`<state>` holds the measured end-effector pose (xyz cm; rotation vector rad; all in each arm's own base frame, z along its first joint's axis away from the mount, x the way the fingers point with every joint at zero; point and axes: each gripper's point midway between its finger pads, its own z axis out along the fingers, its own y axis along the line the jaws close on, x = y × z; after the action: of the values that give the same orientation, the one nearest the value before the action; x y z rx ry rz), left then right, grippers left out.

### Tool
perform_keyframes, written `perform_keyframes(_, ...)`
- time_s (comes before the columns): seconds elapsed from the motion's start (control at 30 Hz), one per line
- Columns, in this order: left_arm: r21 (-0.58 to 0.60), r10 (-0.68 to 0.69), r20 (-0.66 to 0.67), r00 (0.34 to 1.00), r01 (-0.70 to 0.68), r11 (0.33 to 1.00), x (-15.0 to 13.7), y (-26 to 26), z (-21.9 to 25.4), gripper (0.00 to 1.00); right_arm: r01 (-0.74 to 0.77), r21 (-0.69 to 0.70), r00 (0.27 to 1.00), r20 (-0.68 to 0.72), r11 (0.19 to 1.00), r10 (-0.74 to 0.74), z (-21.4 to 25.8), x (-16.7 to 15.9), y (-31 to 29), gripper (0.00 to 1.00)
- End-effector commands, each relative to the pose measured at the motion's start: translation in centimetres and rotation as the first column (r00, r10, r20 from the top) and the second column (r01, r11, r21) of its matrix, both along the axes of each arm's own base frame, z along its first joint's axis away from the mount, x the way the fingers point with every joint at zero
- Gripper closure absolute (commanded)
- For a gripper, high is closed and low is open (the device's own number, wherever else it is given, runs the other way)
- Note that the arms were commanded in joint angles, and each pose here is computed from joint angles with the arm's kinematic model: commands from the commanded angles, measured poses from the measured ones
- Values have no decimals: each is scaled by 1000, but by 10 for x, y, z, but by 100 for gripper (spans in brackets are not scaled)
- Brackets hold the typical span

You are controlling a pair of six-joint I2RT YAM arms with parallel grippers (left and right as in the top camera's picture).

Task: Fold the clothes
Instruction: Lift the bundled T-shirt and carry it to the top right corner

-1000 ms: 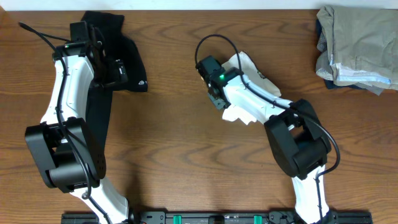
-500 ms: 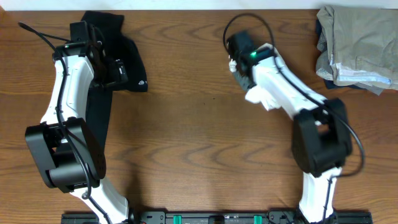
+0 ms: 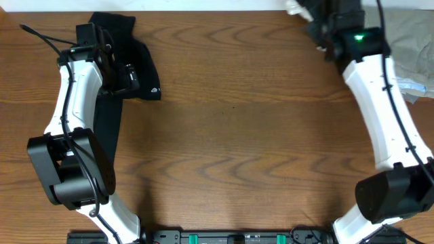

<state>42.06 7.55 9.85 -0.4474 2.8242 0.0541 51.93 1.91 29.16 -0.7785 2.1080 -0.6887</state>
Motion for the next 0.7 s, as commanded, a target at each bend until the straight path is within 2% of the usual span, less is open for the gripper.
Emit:
perform_keyframes(0.0, 0, 13, 6, 1000, -13, 1000, 0, 2, 1, 2, -50, -192, 998, 21, 980, 55, 19, 10, -39, 99)
perform_keyframes(0.23, 0, 13, 7, 1000, -13, 1000, 0, 2, 1, 2, 34, -184, 990, 139, 982, -8, 44, 19, -118, 99)
perform_keyframes(0.47, 1, 13, 14, 1000, -13, 1000, 2, 2, 2, 2, 266, -81, 942, 235, 961, -241, 51, 8, -210, 99)
perform_keyframes(0.67, -5, 32, 14, 999, -32, 999, 2, 2, 2, 2, 516, 7, 830, 243, 856, -502, 24, -9, -282, 99)
